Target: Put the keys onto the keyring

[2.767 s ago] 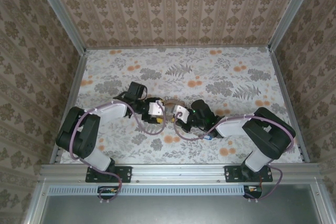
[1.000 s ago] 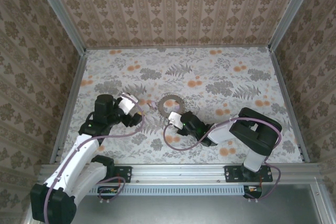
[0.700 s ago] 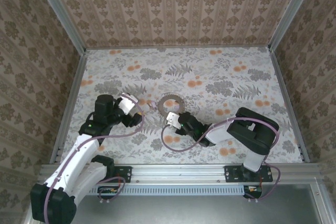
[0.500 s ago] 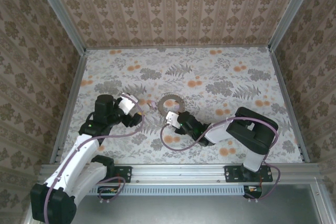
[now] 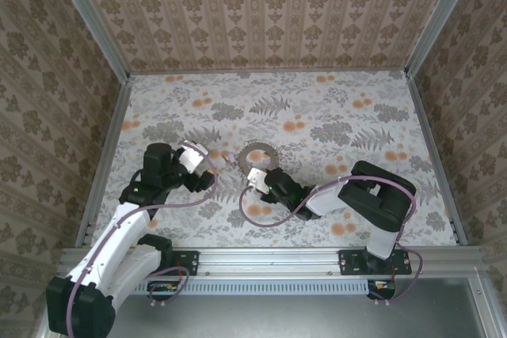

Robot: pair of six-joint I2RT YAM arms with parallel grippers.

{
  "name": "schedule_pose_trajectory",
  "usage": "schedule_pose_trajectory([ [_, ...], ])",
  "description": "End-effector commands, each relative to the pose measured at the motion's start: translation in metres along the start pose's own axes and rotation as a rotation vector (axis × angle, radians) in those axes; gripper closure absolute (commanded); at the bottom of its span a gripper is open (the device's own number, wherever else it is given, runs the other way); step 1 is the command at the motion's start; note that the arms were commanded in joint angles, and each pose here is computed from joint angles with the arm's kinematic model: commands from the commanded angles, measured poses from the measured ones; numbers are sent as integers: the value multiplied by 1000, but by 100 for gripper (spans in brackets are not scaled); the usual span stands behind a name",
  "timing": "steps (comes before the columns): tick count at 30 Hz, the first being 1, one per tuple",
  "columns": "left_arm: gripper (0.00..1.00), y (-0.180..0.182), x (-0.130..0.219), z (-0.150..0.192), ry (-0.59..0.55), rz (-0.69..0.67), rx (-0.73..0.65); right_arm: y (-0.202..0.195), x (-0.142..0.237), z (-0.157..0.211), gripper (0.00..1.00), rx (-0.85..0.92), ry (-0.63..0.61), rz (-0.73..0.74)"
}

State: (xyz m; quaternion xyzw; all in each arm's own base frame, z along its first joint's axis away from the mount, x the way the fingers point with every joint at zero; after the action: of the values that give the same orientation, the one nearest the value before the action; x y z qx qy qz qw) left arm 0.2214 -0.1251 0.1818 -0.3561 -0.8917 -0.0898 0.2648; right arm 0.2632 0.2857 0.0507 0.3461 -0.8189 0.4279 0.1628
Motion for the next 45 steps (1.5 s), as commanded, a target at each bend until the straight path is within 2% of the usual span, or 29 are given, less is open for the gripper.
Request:
schedule_pose_trajectory([
  [1, 22, 1, -1, 4, 4, 0, 29, -2, -3, 19, 72, 18, 81, 52],
  [8, 22, 1, -3, 4, 10, 4, 35, -17, 5, 16, 79, 4, 54, 149],
  [22, 22, 2, -6, 5, 17, 9, 39, -27, 10, 14, 88, -25, 33, 192],
  [25, 22, 2, -7, 5, 20, 15, 41, -30, 12, 16, 85, -53, 17, 216],
  [29, 22, 1, -7, 6, 23, 16, 43, -27, 16, 11, 82, -64, -25, 175],
  [33, 22, 2, -7, 6, 20, 15, 42, -8, 17, 1, 70, -57, -108, -38],
  [35, 22, 2, -7, 6, 20, 13, 44, -3, 15, -6, 66, -50, -121, -85],
  [45, 22, 2, -6, 7, 23, 10, 41, -16, -10, 15, 62, 15, 65, 20],
])
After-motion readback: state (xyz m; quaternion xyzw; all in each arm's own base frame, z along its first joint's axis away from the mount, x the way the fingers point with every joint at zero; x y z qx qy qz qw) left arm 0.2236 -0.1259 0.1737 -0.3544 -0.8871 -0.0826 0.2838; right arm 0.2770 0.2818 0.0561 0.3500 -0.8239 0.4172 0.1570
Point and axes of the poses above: each hand's point on the last joint's axis, 136 mm out from that joint toward the fingers, its own x axis back along the fingers, its own y axis along the line the jaws close on, z = x × y, the point moved 4 cm from there along x, back along the fingers, and after that the axes turned 10 degrees about x, right-handed, at the moved point
